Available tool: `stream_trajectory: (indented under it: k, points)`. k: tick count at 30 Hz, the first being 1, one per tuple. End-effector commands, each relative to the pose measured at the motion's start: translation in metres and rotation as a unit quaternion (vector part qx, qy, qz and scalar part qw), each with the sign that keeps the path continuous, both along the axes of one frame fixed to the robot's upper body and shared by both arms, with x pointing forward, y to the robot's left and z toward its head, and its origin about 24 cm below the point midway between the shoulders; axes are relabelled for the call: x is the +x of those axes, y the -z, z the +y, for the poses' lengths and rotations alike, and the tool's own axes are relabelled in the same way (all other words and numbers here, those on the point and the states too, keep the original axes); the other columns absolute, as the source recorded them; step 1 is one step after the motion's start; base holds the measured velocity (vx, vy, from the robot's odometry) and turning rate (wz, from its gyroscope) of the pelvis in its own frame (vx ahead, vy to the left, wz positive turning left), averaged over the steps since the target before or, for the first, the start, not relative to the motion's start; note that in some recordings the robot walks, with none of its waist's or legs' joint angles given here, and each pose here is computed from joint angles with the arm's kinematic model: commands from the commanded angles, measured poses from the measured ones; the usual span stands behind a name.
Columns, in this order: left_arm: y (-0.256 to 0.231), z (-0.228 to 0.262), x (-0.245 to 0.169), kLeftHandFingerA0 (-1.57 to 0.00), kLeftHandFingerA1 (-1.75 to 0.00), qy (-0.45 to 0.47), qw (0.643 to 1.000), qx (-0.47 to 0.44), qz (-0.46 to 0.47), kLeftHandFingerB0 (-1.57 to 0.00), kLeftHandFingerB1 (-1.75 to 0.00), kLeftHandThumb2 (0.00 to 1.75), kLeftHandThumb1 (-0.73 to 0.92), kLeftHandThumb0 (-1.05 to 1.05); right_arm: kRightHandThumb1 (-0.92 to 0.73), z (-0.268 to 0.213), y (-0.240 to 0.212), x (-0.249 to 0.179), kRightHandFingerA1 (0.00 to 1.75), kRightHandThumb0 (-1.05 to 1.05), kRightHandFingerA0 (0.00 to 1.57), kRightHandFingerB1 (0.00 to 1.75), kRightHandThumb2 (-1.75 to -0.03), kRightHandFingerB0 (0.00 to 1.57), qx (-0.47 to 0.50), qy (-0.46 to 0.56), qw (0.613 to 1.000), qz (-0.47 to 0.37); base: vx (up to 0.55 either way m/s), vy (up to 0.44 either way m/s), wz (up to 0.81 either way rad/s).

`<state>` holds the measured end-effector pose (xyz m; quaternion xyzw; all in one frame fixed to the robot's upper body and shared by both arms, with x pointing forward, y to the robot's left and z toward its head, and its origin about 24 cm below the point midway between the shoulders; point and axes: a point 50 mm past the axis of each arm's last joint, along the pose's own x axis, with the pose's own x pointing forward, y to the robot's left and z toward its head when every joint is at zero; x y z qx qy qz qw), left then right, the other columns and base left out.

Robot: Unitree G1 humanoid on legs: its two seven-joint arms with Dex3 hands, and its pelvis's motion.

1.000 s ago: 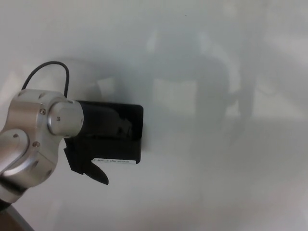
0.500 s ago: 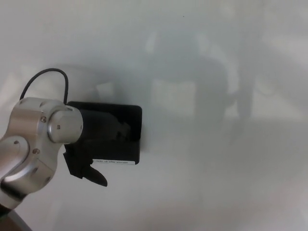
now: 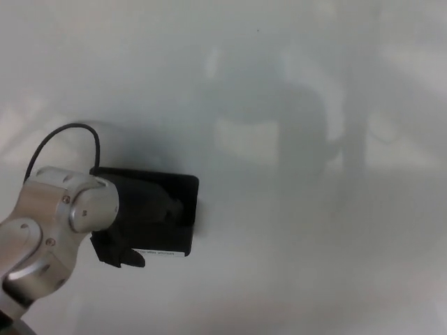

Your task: A magnetic marker holder is on the left hand side of the white board, the robot put the index and middle finger into the opening of the container and pull off the magnetic holder and hand it to a human on the left hand side.

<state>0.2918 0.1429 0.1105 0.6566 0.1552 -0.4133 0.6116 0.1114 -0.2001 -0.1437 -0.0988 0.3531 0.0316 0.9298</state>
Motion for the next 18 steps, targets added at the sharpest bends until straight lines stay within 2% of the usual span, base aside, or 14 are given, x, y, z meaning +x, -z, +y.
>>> stream_trajectory:
  k: [1,4,5,8,9,10,11,16,17,18]
  points:
    - [0.037,0.004,-0.023,-0.70,-1.34,0.029,0.992,-0.019,0.120,-0.70,-1.22,0.75,0.73,-0.19,-0.78,-0.004,0.000,-0.003,0.40,-0.59,0.45,0.28,-0.63,0.20,-0.004,0.005,1.000,-0.002,0.00,0.000,0.00]
    - [0.039,0.004,-0.024,-0.70,-1.34,0.029,0.991,-0.022,0.128,-0.70,-1.22,0.75,0.73,-0.19,-0.78,-0.004,0.000,-0.003,0.40,-0.59,0.45,0.28,-0.63,0.20,-0.002,0.007,1.000,-0.001,0.00,0.000,0.02]
    - [0.043,0.004,-0.027,-0.71,-1.55,0.030,0.990,-0.033,0.134,-0.68,-1.34,0.80,0.74,-0.24,-0.78,-0.003,0.000,-0.002,0.40,-0.58,0.44,0.28,-0.63,0.20,-0.003,0.006,1.000,-0.002,0.00,0.000,0.17]
    - [0.048,0.004,-0.031,-0.71,-1.55,0.032,0.988,-0.051,0.143,-0.68,-1.34,0.80,0.74,-0.24,-0.78,-0.002,-0.001,0.000,0.40,-0.58,0.44,0.28,-0.63,0.20,-0.004,0.005,1.000,-0.004,0.00,0.000,0.08]
    - [0.053,0.005,-0.034,-0.75,-1.75,0.000,0.980,-0.096,0.173,-0.55,-1.52,0.84,0.76,-0.15,-0.76,-0.002,-0.001,0.000,0.41,-0.60,0.45,0.28,-0.64,0.21,-0.004,0.004,1.000,-0.005,0.00,0.000,0.00]
    - [0.060,0.007,-0.038,-0.75,-1.75,-0.038,0.964,-0.152,0.213,-0.55,-1.52,0.84,0.76,-0.15,-0.76,-0.002,-0.001,0.001,0.41,-0.60,0.45,0.28,-0.64,0.21,-0.004,0.003,1.000,-0.007,0.00,0.000,0.00]
    - [0.064,0.009,-0.040,-0.62,-1.75,-0.070,0.944,-0.205,0.250,-0.57,-1.52,0.89,0.68,-0.14,-0.78,-0.002,-0.002,0.003,0.41,-0.59,0.45,0.28,-0.64,0.20,-0.006,-0.001,1.000,-0.010,0.00,0.000,0.00]
    - [0.067,0.010,-0.042,-0.62,-1.75,-0.100,0.919,-0.248,0.290,-0.59,-1.48,0.89,0.66,-0.14,-0.78,-0.002,-0.002,0.004,0.41,-0.59,0.45,0.28,-0.63,0.21,-0.008,-0.003,1.000,-0.012,0.00,0.000,0.00]
    - [0.071,0.011,-0.044,-0.94,-1.63,-0.131,0.879,-0.297,0.349,-0.75,-1.27,0.77,0.65,-0.13,-0.64,-0.002,-0.003,0.006,0.52,-0.64,0.36,0.41,-0.94,0.13,-0.009,-0.005,1.000,-0.013,0.00,0.000,0.00]
    - [0.074,0.011,-0.046,-0.94,-1.63,-0.145,0.851,-0.326,0.385,-0.75,-1.27,0.77,0.65,-0.13,-0.64,-0.002,-0.003,0.008,0.52,-0.64,0.36,0.41,-0.94,0.13,-0.009,-0.006,1.000,-0.013,0.00,0.000,0.00]
